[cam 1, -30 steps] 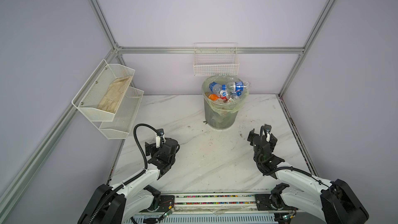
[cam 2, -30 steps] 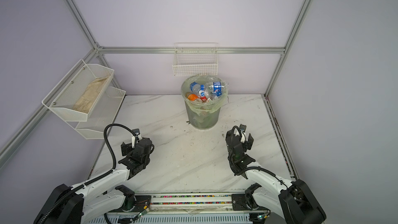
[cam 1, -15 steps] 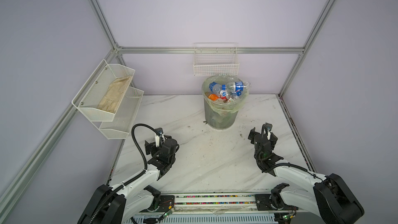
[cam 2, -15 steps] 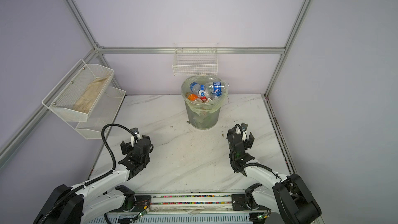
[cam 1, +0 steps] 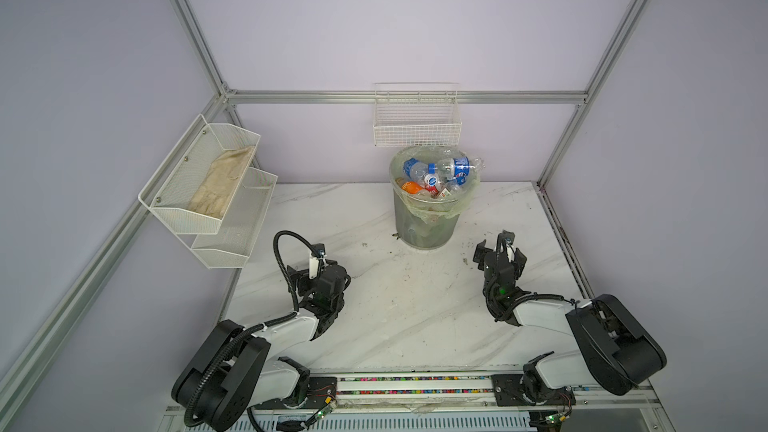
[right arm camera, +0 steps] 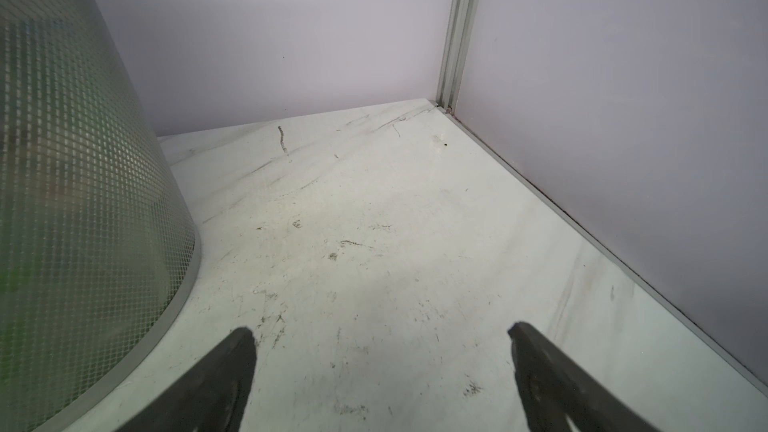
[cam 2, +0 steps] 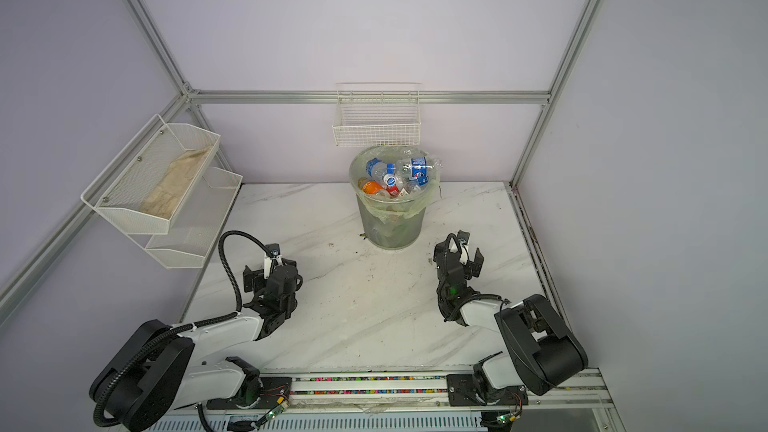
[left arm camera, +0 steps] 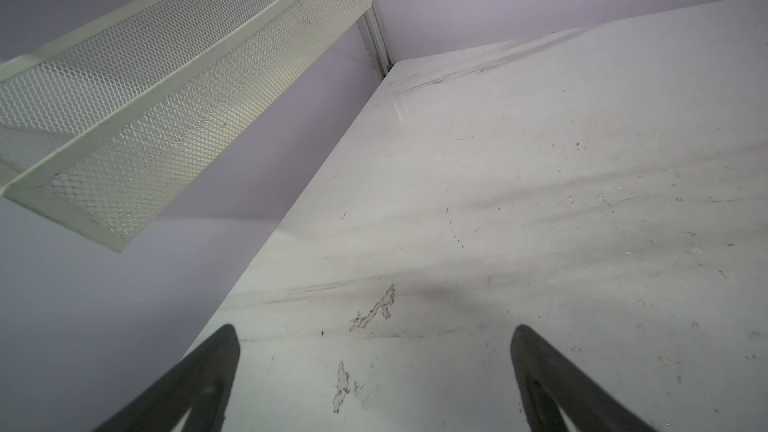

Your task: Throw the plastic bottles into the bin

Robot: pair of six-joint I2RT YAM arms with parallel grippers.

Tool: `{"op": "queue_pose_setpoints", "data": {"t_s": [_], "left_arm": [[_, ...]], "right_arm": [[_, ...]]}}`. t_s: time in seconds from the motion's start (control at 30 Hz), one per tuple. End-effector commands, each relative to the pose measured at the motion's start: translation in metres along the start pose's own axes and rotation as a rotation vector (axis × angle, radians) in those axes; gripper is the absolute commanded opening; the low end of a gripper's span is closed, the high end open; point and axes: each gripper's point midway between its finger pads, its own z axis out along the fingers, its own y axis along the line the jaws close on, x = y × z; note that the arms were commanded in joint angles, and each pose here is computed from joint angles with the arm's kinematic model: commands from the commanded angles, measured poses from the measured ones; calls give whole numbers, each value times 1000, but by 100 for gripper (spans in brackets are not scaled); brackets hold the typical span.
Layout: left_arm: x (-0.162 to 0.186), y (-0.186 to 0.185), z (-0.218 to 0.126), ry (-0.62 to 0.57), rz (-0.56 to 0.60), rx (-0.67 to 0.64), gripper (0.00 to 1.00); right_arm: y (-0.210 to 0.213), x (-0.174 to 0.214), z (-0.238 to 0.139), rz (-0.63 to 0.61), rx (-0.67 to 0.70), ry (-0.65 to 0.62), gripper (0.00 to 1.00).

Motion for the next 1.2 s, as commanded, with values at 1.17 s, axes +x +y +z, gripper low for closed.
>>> {"op": "queue_pose_setpoints", "data": {"t_s": [1.17], "left_arm": [[-32,27,4,-185,-222,-90,100]], "right_arm": [[-4,-36,25,144,-9,-180,97]]}}
